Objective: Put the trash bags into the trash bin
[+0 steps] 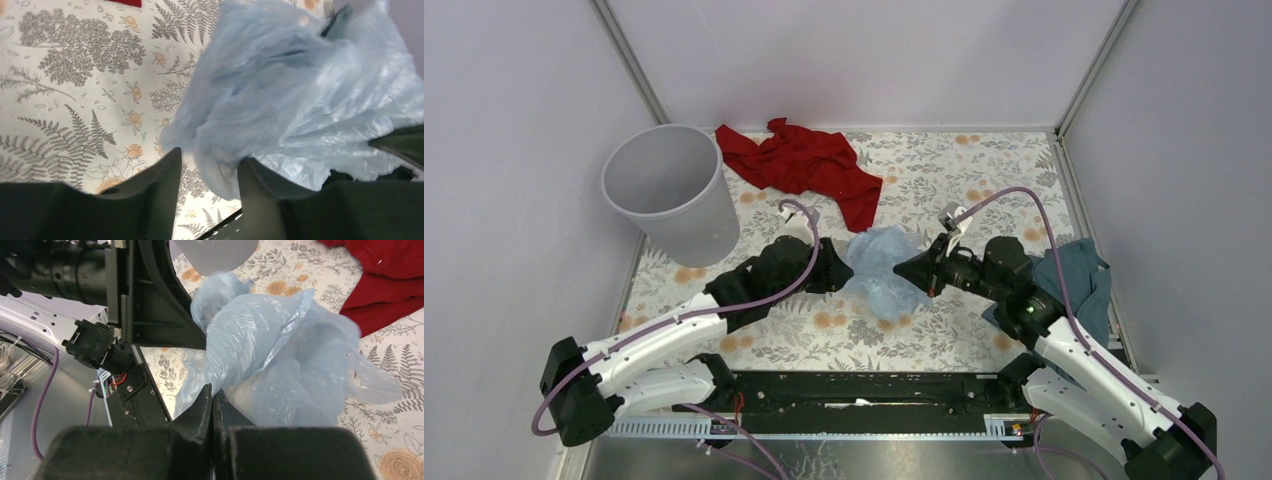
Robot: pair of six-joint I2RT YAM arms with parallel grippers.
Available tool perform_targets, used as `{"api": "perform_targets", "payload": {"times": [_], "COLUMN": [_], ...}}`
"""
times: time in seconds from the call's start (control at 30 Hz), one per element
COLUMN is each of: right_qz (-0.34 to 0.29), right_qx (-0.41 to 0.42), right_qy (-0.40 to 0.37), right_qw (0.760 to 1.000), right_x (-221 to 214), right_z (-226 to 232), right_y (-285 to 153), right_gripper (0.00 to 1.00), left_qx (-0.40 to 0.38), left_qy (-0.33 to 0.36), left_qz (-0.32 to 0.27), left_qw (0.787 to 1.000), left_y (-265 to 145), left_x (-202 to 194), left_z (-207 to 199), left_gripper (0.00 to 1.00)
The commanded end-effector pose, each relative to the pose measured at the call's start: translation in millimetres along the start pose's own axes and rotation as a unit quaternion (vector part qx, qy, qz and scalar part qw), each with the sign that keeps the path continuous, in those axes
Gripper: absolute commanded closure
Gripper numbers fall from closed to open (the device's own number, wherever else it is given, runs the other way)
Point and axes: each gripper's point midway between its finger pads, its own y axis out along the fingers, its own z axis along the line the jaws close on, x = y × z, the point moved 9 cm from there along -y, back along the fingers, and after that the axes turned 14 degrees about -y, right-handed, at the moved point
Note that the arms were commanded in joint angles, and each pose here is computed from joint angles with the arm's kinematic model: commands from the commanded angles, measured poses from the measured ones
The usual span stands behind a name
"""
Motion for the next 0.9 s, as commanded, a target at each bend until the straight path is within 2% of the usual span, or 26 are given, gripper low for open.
{"api": "perform_targets", "payload": {"times": [0.0, 0.07, 0.27, 0.43, 0.53, 0.6, 0.7, 0.77, 0.87], "right_qz": [-0.052, -0.061, -0.076, -0.100, -0.125, -0.133, -0.110, -0.094, -0.070], "right_qx": [-0.011, -0.026, -0.040, -0.068, -0.156, -0.238, -0.328, -0.329, -0.285], "right_qy": [-0.006, 0.009, 0.027, 0.042, 0.082, 0.118, 0.165, 0.172, 0.164], "right_qw": [0.999, 0.998, 0.996, 0.992, 0.976, 0.955, 0.924, 0.924, 0.942], "right_x": [12, 9, -1, 6, 16, 20, 17, 16, 9], "right_z": [7, 6, 5, 3, -5, -13, -21, -20, -14], "right_y": [-10, -13, -14, -17, -28, -39, -52, -53, -46], "right_gripper": [1.00, 1.00, 1.00, 1.00, 1.00, 1.00, 1.00, 1.00, 1.00], "left_qx": [0.014, 0.016, 0.044, 0.066, 0.089, 0.087, 0.083, 0.055, -0.012], "left_qy": [0.007, 0.004, -0.002, -0.006, -0.013, -0.024, -0.046, -0.057, -0.063], "left_qz": [-0.059, -0.062, -0.059, -0.067, -0.080, -0.097, -0.134, -0.160, -0.190], "left_qw": [0.998, 0.998, 0.997, 0.995, 0.993, 0.991, 0.986, 0.984, 0.980], "left_y": [-12, -22, -47, -57, -60, -64, -72, -81, -96], "left_x": [9, 6, 0, -4, -5, -3, 4, 9, 16], "left_z": [9, 19, 45, 60, 69, 70, 69, 64, 53], "left_gripper": [0.60, 0.65, 0.69, 0.81, 0.87, 0.88, 1.00, 1.00, 1.00]}}
